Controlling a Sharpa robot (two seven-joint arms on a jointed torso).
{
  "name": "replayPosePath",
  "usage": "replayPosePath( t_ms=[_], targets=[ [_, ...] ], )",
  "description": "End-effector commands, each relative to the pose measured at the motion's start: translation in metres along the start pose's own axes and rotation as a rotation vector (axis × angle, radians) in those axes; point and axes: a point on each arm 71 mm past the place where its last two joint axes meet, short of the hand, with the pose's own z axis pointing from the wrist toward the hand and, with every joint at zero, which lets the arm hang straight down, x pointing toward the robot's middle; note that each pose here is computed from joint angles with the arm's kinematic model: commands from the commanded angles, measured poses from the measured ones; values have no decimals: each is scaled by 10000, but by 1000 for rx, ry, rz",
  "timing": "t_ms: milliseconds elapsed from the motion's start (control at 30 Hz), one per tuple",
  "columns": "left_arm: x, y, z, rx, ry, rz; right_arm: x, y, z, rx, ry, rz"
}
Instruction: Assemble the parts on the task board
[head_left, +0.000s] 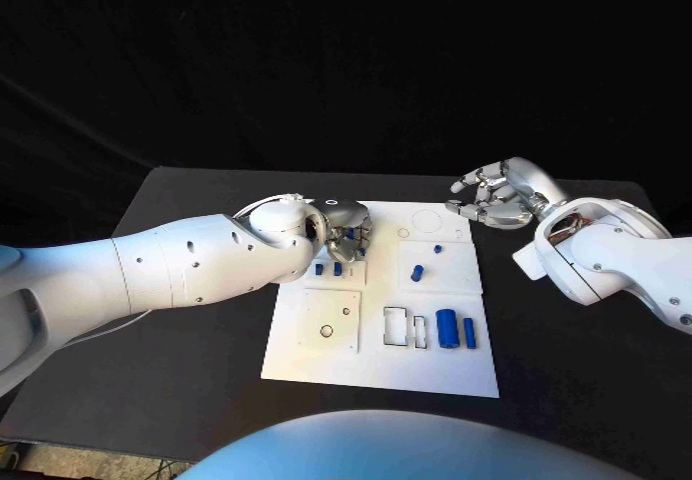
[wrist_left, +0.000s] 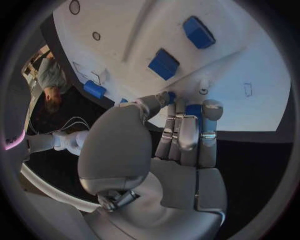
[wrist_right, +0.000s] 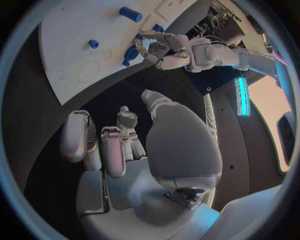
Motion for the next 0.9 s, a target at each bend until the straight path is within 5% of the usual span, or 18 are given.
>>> replayPosePath(
  t_ms=[33, 467, 900],
  targets=[
    [36, -27, 7, 11, 28, -10, 11, 8, 0, -8, 9, -5],
    [-17, -33, -9, 33, -44, -47, 11, 10, 0, -11, 8, -6],
    [-164, 29, -169, 34, -101, -118, 1, -7, 2, -7, 4, -8]
  ],
)
